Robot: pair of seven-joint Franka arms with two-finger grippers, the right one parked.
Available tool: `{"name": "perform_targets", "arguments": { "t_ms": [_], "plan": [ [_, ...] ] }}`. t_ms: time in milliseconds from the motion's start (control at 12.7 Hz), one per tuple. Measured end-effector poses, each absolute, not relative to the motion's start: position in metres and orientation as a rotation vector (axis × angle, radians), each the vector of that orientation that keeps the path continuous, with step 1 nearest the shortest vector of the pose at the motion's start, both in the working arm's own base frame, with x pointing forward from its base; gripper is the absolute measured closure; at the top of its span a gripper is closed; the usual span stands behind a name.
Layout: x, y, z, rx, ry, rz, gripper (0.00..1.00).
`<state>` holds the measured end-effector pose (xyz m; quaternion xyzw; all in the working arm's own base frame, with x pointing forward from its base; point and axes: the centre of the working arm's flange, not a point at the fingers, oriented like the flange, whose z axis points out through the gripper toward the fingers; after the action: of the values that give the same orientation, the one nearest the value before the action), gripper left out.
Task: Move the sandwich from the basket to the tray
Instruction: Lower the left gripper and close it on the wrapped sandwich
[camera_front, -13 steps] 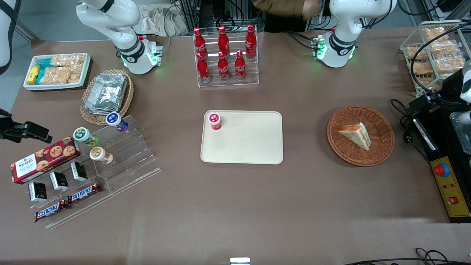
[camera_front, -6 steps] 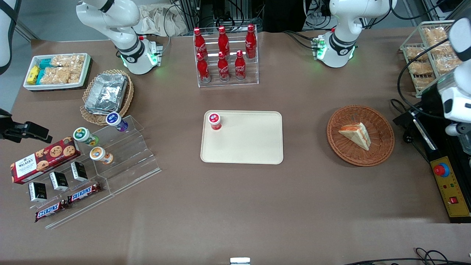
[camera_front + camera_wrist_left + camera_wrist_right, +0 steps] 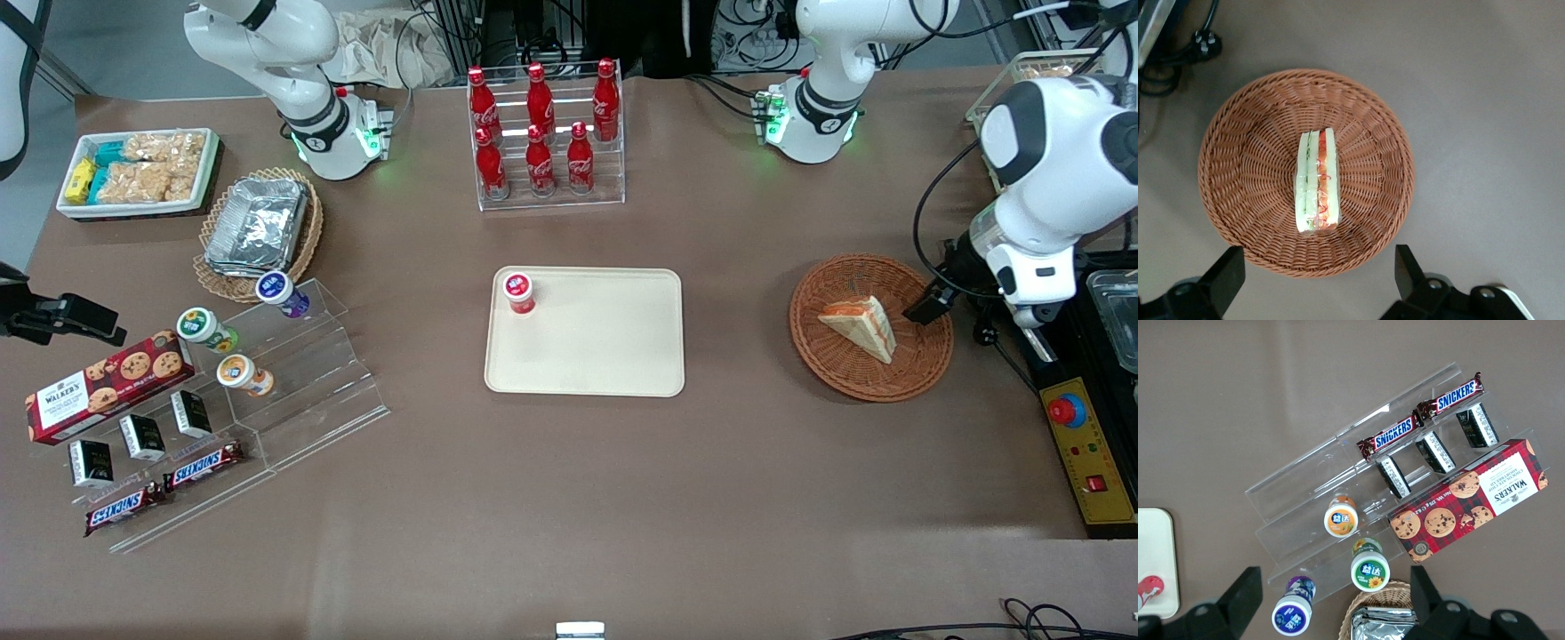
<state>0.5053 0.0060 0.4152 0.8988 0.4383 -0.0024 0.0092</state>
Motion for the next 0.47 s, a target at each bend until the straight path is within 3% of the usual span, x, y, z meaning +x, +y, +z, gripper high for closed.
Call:
{"name": "perform_targets", "arguments": {
  "t_ms": [474],
  "plan": [
    [0.480,-0.001,0.310,2.744,1.450,0.077,0.00]
  ]
}}
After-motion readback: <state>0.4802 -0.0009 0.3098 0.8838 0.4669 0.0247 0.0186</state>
